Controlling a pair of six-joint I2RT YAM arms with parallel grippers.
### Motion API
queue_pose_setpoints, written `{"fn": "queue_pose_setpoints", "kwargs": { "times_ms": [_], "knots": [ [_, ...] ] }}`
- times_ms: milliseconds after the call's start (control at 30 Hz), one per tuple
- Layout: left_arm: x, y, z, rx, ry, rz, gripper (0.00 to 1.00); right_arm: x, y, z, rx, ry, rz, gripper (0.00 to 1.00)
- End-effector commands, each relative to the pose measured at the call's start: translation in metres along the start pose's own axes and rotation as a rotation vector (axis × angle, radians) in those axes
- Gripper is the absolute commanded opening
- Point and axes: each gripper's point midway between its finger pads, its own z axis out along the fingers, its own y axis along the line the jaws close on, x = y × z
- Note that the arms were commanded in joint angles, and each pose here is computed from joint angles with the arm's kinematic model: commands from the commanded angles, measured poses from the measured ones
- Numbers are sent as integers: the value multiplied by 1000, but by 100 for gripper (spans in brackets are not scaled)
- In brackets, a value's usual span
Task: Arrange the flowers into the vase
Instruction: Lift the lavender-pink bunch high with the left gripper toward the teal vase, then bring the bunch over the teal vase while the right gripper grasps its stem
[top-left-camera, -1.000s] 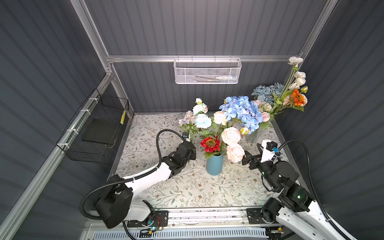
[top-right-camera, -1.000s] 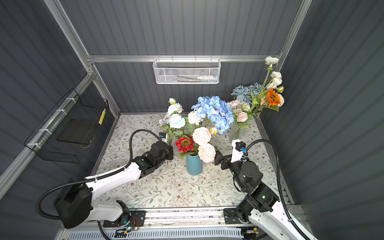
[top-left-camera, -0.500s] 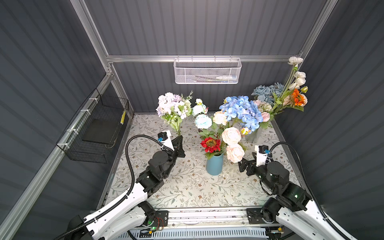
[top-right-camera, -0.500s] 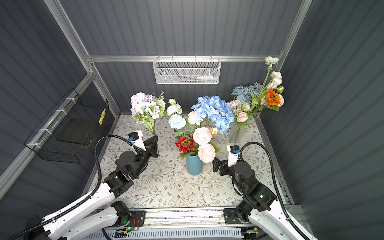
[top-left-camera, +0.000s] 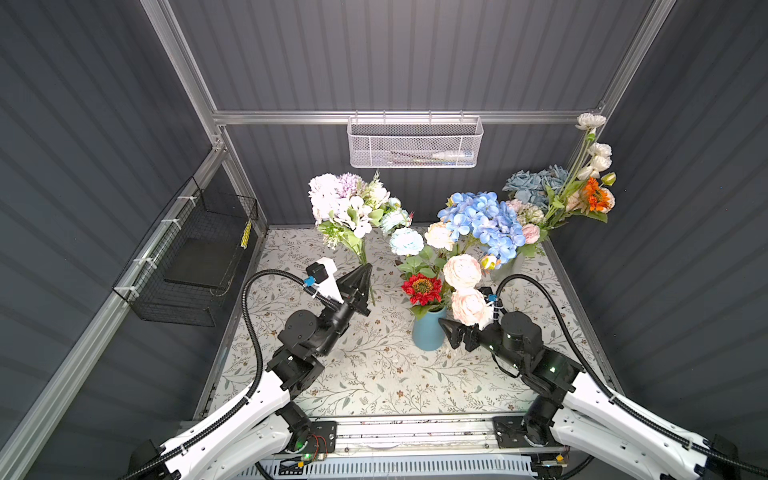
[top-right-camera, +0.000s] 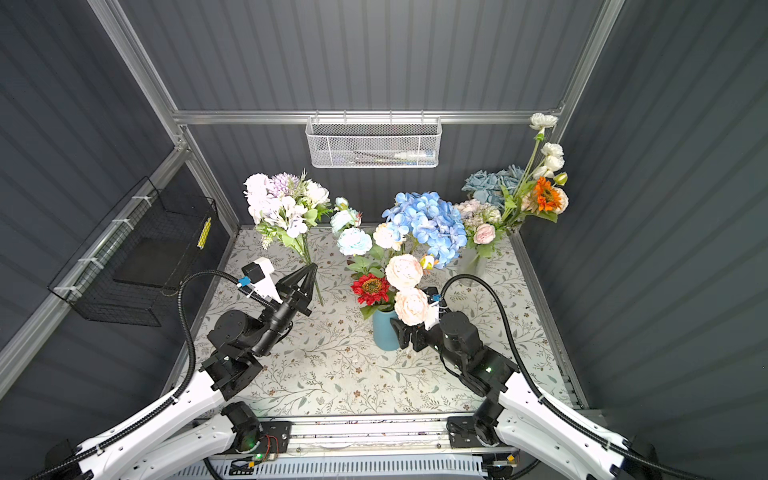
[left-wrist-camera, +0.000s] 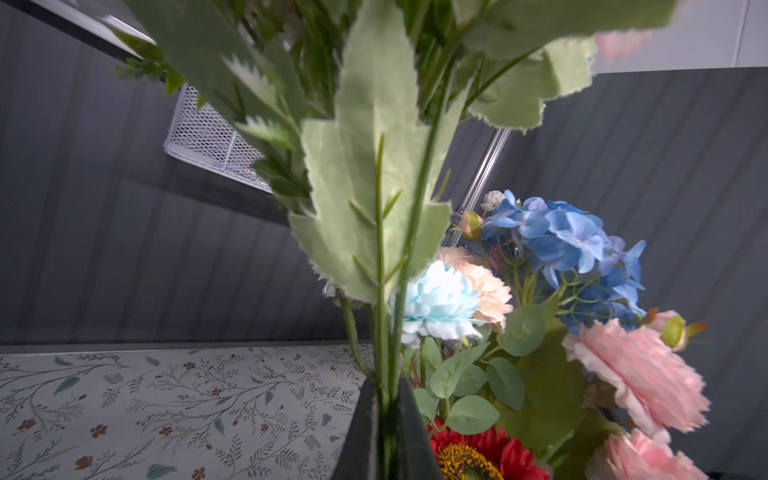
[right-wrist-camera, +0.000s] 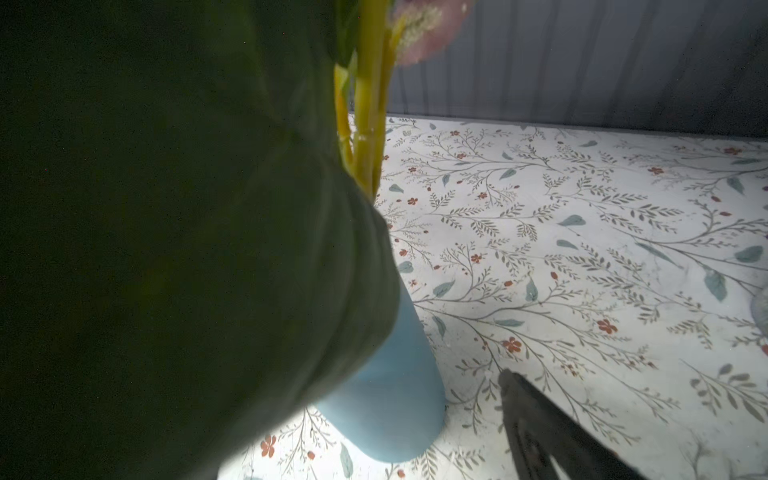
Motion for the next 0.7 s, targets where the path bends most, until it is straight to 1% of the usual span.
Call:
{"fn": "queue_pose_setpoints", "kwargs": {
  "times_ms": [0,133,233,367,533,667],
  "knots": [
    [-27,-27,-5,129,-77,29,0,-21,1,2,8,-93,10,99],
    [-31,-46,-1,216,-59,55,0,-24,-4,-11,33,-111,-2,99],
    [-29,-58,6,274,-33,64,0,-31,-9,-30,63,-111,-41,99],
    [-24,-78,17,374,-4,71,0,-39,-19,-63,129,-81,-88,99],
    [-23,-102,28,497,22,79,0,-70,-20,-111,149,-136,-111,99],
    [-20,-124,34,593,42,86,0,-109,-11,-142,128,-223,-118,99]
  ]
}}
